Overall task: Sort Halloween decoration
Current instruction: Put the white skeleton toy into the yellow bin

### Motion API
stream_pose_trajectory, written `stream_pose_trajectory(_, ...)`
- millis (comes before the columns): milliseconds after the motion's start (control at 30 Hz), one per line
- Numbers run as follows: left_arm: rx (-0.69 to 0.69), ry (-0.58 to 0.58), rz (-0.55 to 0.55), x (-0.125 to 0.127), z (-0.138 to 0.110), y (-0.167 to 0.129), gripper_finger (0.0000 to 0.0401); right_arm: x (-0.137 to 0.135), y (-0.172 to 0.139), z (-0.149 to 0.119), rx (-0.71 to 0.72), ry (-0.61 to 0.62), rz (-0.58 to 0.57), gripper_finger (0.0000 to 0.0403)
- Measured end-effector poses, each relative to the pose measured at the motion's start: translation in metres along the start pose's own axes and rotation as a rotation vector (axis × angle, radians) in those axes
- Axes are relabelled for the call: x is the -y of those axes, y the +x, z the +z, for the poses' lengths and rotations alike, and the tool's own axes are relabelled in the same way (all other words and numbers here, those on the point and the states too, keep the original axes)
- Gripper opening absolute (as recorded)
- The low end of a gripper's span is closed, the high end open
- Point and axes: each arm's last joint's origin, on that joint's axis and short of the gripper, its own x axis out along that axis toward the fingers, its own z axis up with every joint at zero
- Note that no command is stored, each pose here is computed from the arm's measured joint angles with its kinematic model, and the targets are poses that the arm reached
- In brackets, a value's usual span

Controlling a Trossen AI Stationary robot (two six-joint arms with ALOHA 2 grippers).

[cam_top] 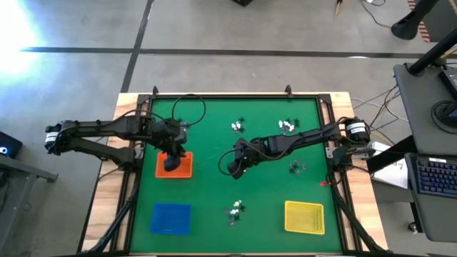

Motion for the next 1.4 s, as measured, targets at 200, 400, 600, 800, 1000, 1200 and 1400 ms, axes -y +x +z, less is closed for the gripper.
stream_pose_trajectory(200,0.0,0.011,0.0,0.0,0.0,0.0,0.0075,0.0001,0.0,-0.0001,0.0,0.0,0.0,0.0031)
stream_pose_trajectory(400,0.0,0.011,0.0,0.0,0.0,0.0,0.0075,0.0016,0.0002,0.0014,0.006,0.0,-0.006,0.0031)
stream_pose_trajectory(600,0.0,0.011,0.0,0.0,0.0,0.0,0.0075,0.0059,0.0005,0.0056,0.024,0.011,-0.026,0.0031)
stream_pose_trajectory(800,0.0,0.02,0.0,0.0,0.0,0.0,0.0075,0.0083,0.0007,0.0082,0.032,0.025,-0.03,0.0031)
stream_pose_trajectory(1000,0.0,0.023,0.0,0.0,0.0,0.0,0.0075,0.0086,0.0007,0.009,0.035,0.108,-0.025,0.0031)
stream_pose_trajectory(1200,0.0,0.026,0.0,0.0,0.0,0.0,0.0075,0.0086,0.0007,0.0088,0.031,0.14,-0.021,0.0031)
stream_pose_trajectory(1400,0.0,0.038,0.0,0.0,0.0,0.0,0.0075,0.009,0.0008,0.0092,0.016,0.187,-0.008,0.0032)
